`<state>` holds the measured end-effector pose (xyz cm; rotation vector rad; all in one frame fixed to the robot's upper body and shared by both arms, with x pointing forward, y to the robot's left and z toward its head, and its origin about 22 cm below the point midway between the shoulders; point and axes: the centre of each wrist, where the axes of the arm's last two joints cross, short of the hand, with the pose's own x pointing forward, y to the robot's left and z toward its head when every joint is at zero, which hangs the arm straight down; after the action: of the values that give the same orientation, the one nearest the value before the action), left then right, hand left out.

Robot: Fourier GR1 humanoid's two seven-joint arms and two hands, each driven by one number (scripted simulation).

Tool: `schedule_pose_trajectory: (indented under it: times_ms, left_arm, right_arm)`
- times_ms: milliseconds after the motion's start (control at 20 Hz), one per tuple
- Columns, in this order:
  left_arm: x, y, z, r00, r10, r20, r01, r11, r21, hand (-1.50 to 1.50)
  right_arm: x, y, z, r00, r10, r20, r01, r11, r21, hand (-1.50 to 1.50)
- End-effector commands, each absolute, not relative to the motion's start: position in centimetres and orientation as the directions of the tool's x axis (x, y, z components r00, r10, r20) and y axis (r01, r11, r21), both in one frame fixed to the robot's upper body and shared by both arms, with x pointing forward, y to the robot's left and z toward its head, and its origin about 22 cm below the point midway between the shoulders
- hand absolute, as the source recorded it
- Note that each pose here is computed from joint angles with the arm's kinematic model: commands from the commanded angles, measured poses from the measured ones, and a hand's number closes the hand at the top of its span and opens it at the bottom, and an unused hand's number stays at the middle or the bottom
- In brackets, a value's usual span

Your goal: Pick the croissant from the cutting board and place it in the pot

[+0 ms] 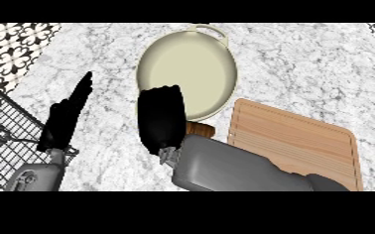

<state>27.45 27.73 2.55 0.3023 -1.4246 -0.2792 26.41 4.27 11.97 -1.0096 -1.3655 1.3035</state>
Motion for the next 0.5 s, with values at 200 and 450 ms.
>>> schedule_pose_trajectory:
  times_ms: [200, 450]
  left_arm:
    - [27.3, 29.0, 2.8, 0.143, -0.393, 0.908, -0.030, 0.916, 0.400, 0.00]
    - [27.3, 29.6, 3.0, 0.138, -0.365, 0.921, -0.031, 0.928, 0.372, 0.00]
  right_arm:
    - [25.9, 7.2, 18.6, -0.103, 0.968, 0.230, 0.245, 0.249, -0.937, 1.50]
    - [27.5, 7.5, 19.9, -0.082, 0.938, 0.338, 0.293, 0.347, -0.891, 1.50]
